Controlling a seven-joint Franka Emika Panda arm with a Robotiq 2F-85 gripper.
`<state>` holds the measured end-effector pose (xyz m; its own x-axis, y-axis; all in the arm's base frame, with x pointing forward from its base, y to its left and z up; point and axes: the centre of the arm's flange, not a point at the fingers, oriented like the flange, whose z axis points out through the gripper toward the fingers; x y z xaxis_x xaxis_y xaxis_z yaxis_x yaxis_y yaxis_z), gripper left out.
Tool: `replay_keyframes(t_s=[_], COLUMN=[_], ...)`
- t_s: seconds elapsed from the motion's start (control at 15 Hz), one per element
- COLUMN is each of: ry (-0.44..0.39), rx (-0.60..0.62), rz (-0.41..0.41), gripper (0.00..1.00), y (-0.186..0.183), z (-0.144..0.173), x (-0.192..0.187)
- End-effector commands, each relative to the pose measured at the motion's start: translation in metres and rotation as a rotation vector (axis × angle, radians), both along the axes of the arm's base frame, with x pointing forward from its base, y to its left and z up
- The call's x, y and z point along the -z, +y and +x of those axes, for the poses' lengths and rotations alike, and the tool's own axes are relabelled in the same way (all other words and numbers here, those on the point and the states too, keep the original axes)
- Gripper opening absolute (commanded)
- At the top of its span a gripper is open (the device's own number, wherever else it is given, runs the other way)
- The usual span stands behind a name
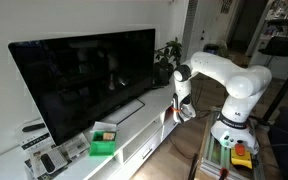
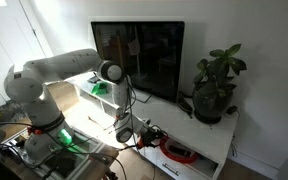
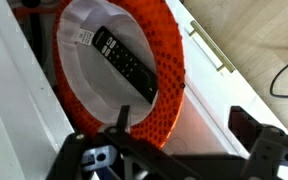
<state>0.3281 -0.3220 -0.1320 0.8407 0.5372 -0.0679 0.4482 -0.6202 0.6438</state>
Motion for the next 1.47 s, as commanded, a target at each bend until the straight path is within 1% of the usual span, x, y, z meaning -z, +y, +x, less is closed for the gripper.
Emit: replay_keyframes(t_s=[0.0,0.13,0.27,0.4,0.47,0.73,0.87,1.0,1.13,1.4], ry=[-0.017,-0.034,-0.022,0.009,0.009,0.009,0.02,0.014,-0.008,-0.085], rx=[0.058,0.102,0.173,0.291,0.342,0.518,0.568,0.611,0.644,0.738], rz=[0.049,0.08,0.117,0.151,0.165,0.263,0.298,0.326,0.355,0.392], gripper=[1.0,1.0,1.0,1.0,1.0,1.0,1.0,1.0,1.0,1.0], y=[-0.001,0.001,0.003,0.001,-0.001,-0.009,-0.008,-0.008,-0.006,-0.009], z=[0.006,0.005,0.004,0.005,0.003,-0.002,-0.006,-0.012,-0.021,-0.042], x=[-0.02,-0.029,-0.036,-0.044,-0.05,-0.075,-0.091,-0.108,-0.131,-0.175])
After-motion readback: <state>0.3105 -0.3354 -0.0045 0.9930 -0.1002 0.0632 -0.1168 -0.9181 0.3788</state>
